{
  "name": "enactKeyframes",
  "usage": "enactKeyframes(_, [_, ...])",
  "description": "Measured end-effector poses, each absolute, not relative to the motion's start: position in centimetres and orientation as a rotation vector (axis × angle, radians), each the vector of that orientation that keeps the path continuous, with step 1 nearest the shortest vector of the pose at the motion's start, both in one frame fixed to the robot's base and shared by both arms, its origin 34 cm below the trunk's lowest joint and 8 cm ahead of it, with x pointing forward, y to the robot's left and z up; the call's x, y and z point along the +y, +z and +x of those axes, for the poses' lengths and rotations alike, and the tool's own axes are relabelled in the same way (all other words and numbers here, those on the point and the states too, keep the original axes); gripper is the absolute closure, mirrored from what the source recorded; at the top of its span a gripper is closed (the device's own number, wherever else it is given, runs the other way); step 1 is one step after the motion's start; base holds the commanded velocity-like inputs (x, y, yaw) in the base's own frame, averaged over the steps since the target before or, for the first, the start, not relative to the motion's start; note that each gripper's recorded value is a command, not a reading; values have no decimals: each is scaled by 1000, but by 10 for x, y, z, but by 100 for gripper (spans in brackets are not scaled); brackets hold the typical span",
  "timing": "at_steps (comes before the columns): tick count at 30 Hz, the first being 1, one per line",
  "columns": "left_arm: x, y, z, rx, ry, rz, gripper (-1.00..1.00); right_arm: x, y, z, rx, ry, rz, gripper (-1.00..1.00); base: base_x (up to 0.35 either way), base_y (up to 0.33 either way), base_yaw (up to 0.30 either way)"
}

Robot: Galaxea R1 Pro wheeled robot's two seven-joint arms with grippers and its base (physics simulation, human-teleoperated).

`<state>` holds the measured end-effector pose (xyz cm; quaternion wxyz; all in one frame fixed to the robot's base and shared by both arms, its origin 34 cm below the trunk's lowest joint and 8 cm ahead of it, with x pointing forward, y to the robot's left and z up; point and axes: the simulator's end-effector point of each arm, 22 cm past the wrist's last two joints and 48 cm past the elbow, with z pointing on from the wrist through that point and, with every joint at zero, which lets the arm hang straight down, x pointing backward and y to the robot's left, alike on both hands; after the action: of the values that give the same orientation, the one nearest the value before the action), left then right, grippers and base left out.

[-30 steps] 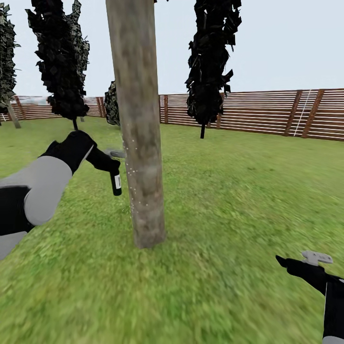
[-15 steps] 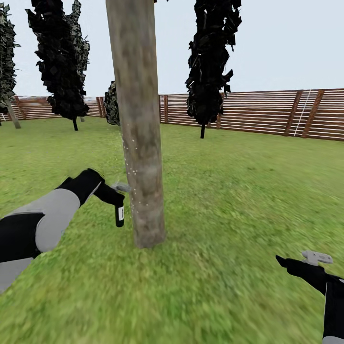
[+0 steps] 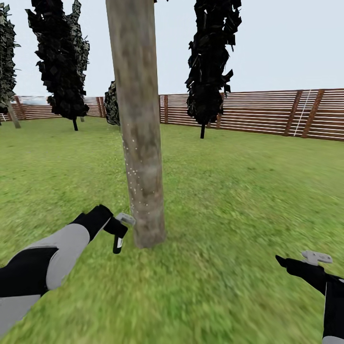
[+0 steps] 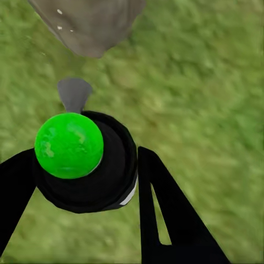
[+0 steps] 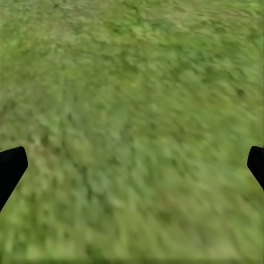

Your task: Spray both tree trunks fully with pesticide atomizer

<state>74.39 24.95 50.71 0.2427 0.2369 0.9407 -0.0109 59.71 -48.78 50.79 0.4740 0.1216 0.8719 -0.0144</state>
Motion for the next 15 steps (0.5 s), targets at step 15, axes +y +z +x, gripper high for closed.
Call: enactKeyframes(15, [234,498,741,2552,-128,574,100,-488,508,597,2134,-36,296,-100,0,-110,85])
